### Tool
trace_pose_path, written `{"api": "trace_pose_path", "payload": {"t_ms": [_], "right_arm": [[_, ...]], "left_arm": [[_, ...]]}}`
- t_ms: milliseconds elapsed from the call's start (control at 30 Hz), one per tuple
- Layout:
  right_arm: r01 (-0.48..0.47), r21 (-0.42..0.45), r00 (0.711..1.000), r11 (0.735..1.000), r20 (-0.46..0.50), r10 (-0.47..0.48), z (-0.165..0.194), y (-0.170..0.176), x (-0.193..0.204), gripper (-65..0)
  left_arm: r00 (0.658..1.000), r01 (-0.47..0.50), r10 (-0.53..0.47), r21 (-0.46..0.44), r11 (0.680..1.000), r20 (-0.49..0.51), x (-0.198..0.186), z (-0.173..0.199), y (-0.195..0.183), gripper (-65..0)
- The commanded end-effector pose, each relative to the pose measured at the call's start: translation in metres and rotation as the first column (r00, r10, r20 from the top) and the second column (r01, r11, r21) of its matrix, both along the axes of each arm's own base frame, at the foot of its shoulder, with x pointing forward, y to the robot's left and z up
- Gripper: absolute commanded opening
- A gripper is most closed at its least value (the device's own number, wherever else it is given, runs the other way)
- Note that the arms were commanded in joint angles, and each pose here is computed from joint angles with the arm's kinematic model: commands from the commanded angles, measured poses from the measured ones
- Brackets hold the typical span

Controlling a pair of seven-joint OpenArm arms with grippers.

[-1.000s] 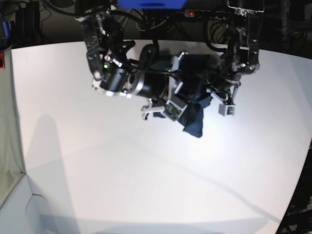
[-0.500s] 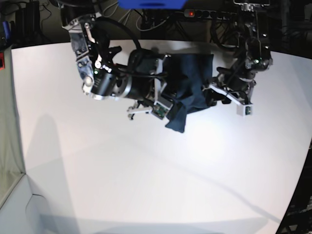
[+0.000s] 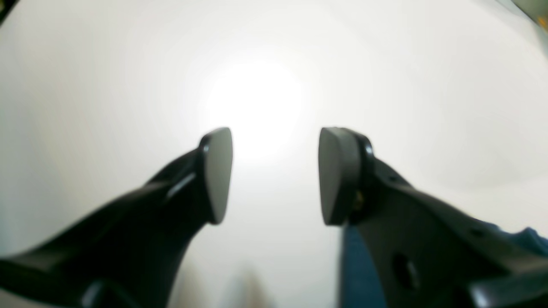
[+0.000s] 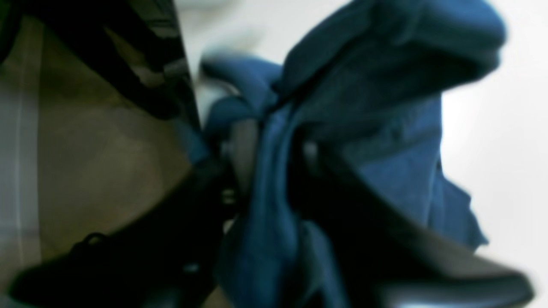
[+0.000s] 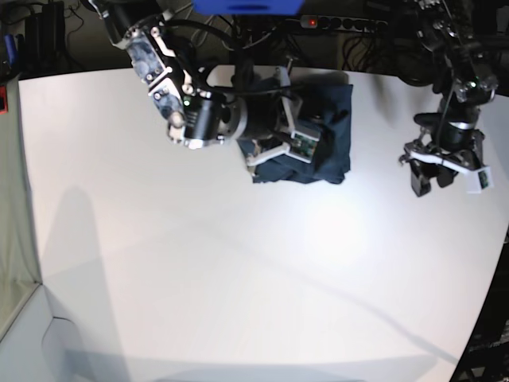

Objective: Layout the t-shirt on the table in an organized manner, then fold the t-shirt properly
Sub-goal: 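Press the folded bundle with both grippers to tuck its edges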

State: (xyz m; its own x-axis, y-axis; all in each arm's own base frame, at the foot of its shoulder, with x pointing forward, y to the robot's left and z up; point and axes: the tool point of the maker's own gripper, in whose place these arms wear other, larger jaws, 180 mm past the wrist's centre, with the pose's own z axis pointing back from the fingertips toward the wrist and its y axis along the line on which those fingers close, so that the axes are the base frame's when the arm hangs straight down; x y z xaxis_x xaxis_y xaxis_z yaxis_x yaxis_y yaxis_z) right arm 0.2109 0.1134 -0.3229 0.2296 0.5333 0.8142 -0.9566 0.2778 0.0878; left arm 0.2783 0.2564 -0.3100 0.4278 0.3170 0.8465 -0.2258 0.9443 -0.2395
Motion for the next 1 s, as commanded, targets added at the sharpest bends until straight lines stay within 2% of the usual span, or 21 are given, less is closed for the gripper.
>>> {"api": "trace_pose_path", "payload": {"t_ms": [0, 133, 200, 267, 367, 467, 600, 733, 867, 967], "right_arm": [[0.002, 0.048, 1.000, 0.999, 0.019, -0.003, 0.012, 0.006, 0.007, -39.4], [0.007, 0.049, 1.000, 0.999, 0.010, -0.007, 0.010, 0.005, 0.009, -20.5], [0.020, 0.061, 0.999, 0.998, 0.027, -0.022, 0.017, 0.003, 0.013, -16.9], [0.046, 0.082, 0.998, 0.996, 0.048, -0.050, 0.027, -0.003, 0.018, -17.3], [0.083, 0.136, 0.994, 0.987, 0.063, -0.092, 0.045, -0.014, 0.019, -17.7], [0.176, 0.139, 0.981, 0.974, 0.058, -0.186, 0.045, -0.037, 0.035, -17.7], [0.258, 0.125, 0.964, 0.958, 0.028, -0.263, 0.035, -0.058, 0.042, -17.7], [0.276, 0.102, 0.960, 0.956, 0.011, -0.278, 0.026, -0.068, 0.039, -17.7], [0.280, 0.095, 0.960, 0.955, 0.001, -0.281, 0.022, -0.069, 0.036, -17.7], [0.278, 0.081, 0.960, 0.957, 0.001, -0.279, 0.020, -0.072, 0.035, -17.7]], "left_arm": [[0.999, -0.016, 0.015, 0.017, 1.000, 0.029, -0.002, 0.009, 0.008, -33.4], [0.997, -0.075, 0.076, 0.041, 0.996, -0.013, -0.026, 0.001, 0.031, -33.3], [0.994, -0.101, 0.104, 0.054, 0.993, -0.042, -0.040, -0.005, 0.041, -33.3], [0.993, -0.099, 0.104, 0.073, 0.992, -0.062, -0.051, -0.009, 0.048, -33.3], [0.995, -0.036, 0.046, 0.109, 0.993, -0.085, -0.066, -0.011, 0.051, -33.3], [0.987, 0.037, -0.021, 0.097, 0.995, -0.161, -0.084, -0.025, 0.037, -33.4], [0.971, 0.084, -0.062, 0.084, 0.993, -0.231, -0.100, -0.033, 0.029, -33.4], [0.950, 0.162, -0.137, 0.067, 0.985, -0.280, -0.114, -0.036, 0.008, -33.6], [0.931, 0.253, -0.229, 0.050, 0.966, -0.286, -0.116, -0.037, -0.018, -33.6], [0.924, 0.247, -0.231, 0.014, 0.969, -0.304, -0.116, -0.043, -0.027, -33.4]]}}
